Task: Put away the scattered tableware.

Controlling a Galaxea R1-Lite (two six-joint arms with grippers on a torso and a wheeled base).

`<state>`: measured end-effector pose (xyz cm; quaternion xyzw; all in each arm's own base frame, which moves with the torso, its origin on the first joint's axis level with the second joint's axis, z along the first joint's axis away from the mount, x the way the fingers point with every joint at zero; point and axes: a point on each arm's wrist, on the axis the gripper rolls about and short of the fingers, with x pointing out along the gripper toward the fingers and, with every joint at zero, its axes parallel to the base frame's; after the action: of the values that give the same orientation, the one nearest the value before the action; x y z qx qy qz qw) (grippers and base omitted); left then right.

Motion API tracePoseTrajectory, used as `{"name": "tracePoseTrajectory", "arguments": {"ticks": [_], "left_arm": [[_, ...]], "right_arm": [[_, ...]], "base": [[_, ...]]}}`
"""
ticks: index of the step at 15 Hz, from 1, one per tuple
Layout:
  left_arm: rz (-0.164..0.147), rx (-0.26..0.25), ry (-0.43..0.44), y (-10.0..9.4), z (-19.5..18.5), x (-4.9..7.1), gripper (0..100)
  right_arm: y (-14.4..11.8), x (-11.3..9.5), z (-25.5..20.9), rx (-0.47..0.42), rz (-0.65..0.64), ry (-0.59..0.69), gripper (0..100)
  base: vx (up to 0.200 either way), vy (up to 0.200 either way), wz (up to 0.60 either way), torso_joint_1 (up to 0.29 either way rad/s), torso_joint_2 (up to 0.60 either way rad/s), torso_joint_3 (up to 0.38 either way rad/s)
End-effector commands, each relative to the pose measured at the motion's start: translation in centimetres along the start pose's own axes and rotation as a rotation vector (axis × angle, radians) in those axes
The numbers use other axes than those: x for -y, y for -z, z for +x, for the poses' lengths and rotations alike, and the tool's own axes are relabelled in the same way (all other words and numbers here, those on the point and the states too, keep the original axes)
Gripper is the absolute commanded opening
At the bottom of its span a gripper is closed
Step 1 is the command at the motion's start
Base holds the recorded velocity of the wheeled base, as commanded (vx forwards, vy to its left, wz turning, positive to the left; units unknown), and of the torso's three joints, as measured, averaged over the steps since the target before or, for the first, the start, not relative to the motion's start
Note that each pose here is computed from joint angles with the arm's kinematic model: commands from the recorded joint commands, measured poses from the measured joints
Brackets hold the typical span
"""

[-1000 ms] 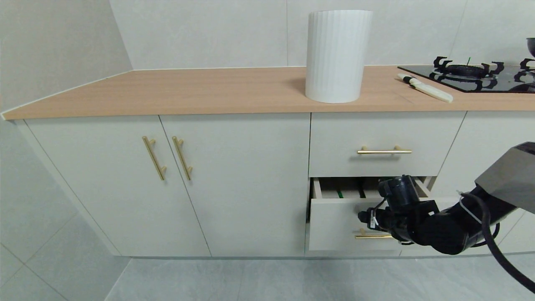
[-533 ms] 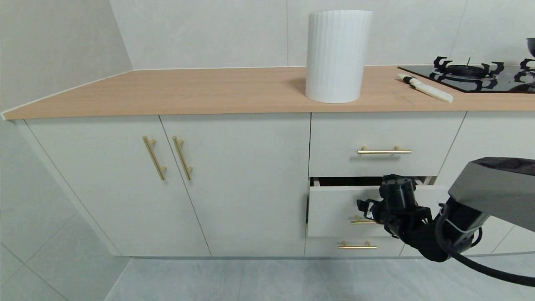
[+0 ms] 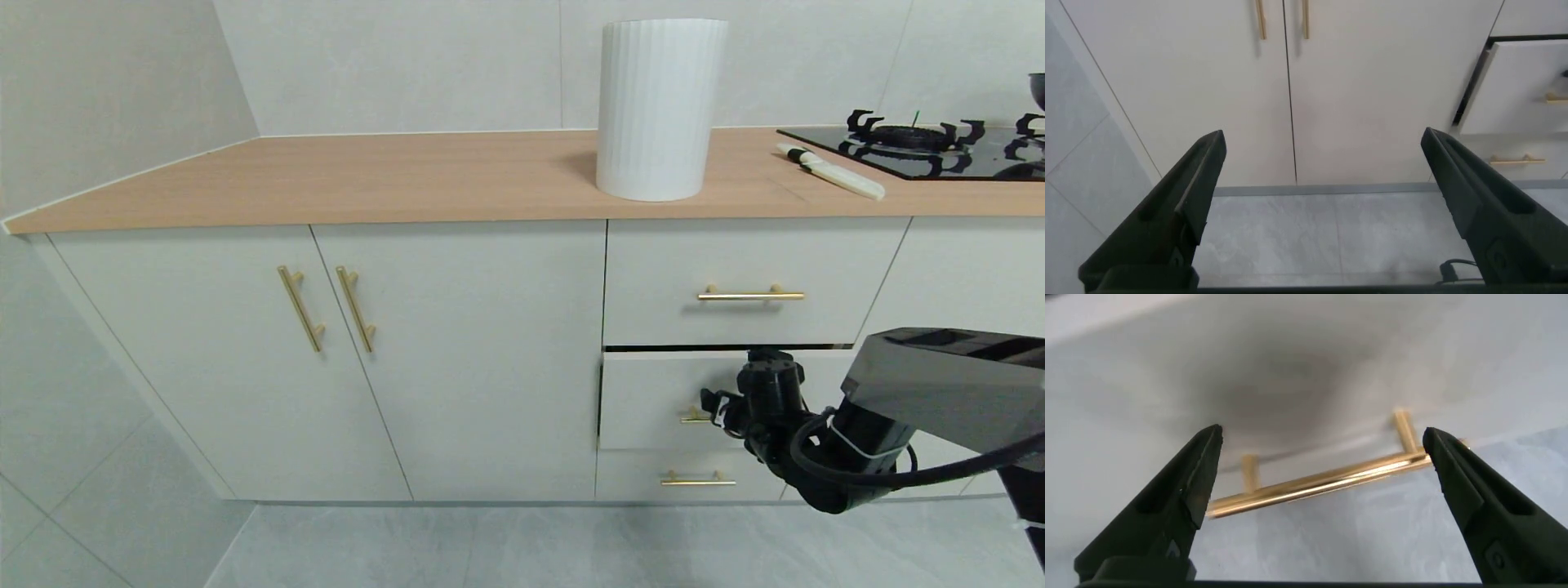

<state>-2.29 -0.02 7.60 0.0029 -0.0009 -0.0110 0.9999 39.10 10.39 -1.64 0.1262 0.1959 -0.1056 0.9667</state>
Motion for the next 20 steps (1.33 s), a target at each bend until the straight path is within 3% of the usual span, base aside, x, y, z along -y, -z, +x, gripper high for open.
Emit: {"name": "tracePoseTrajectory", "arguments": {"ticks": [1, 6, 15, 20], "left_arm": [[0.000, -0.002, 0.001, 0.0, 0.0, 0.0, 100], [0.000, -0.002, 0.000, 0.0, 0.0, 0.0, 100], [0.000, -0.002, 0.001, 0.0, 0.0, 0.0, 100], [0.000, 0.000, 0.001, 0.0, 0.0, 0.0, 100]], "right_arm": [[0.7, 0.7, 1.6, 0.000, 0.009, 0.029, 100], [-0.2, 0.7, 3.6, 0.084, 0.079, 0.092, 100], [-0.6, 0.7, 3.2, 0.091, 0.082, 0.097, 100], [-4.7, 2.3, -4.8, 0.070, 0.026, 0.052, 100]], "base": [[0.000, 0.000, 0.00, 0.000, 0.00, 0.000], [0.000, 0.000, 0.00, 0.000, 0.00, 0.000], [0.000, 0.000, 0.00, 0.000, 0.00, 0.000], [0.000, 0.000, 0.00, 0.000, 0.00, 0.000]]}}
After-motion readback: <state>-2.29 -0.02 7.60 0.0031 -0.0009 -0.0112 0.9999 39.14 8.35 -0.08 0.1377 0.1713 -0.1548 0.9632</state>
